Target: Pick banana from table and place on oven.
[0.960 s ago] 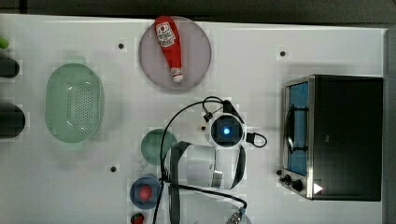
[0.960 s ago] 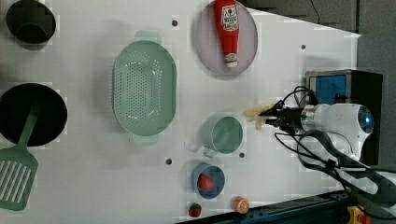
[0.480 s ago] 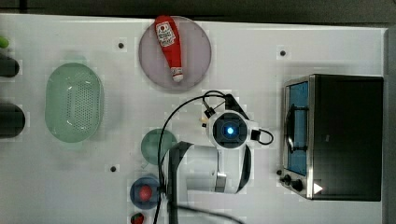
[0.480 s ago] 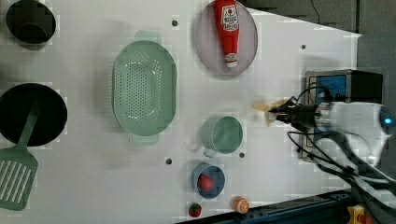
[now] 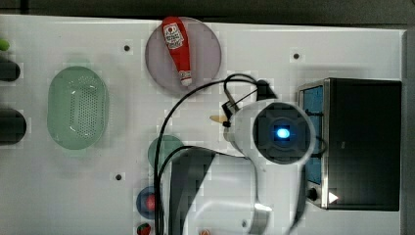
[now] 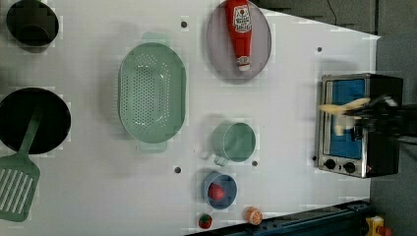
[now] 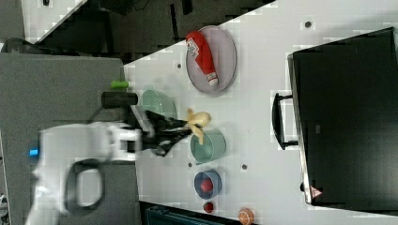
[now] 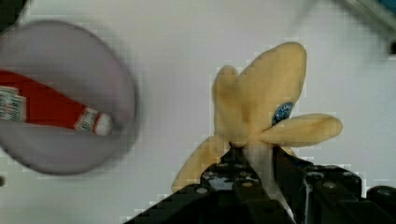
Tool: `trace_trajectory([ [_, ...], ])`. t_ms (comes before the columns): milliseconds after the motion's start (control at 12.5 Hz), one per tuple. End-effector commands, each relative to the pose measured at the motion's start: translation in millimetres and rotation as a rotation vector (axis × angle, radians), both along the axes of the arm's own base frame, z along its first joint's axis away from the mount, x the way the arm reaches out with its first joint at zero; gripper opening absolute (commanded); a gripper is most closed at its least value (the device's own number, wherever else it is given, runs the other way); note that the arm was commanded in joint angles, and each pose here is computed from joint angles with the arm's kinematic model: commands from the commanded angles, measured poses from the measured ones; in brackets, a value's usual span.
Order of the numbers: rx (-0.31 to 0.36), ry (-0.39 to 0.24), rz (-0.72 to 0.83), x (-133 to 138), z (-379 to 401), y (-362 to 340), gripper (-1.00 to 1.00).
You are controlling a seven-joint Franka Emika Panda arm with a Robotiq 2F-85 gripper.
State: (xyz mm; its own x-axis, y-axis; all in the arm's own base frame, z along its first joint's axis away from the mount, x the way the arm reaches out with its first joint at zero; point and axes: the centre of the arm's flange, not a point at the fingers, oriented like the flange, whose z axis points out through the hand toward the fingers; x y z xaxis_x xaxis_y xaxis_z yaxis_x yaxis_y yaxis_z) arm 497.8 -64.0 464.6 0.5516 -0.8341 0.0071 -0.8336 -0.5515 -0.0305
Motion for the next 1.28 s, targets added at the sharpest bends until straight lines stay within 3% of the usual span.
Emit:
trace_trajectory([
  [80, 0.002, 0.023, 0.051, 6, 35, -45, -0.49],
  [320, -0.004, -0.015, 0.066, -1, 54, -112, -0.49],
  [640, -0.004, 0.018, 0.026, -24, 25, -202, -0.49],
  [960, -0.132, 0.011, 0.085, -28, -14, -269, -0.49],
  [1280, -0.162, 0.072, 0.072, -31, -45, -300, -0.49],
])
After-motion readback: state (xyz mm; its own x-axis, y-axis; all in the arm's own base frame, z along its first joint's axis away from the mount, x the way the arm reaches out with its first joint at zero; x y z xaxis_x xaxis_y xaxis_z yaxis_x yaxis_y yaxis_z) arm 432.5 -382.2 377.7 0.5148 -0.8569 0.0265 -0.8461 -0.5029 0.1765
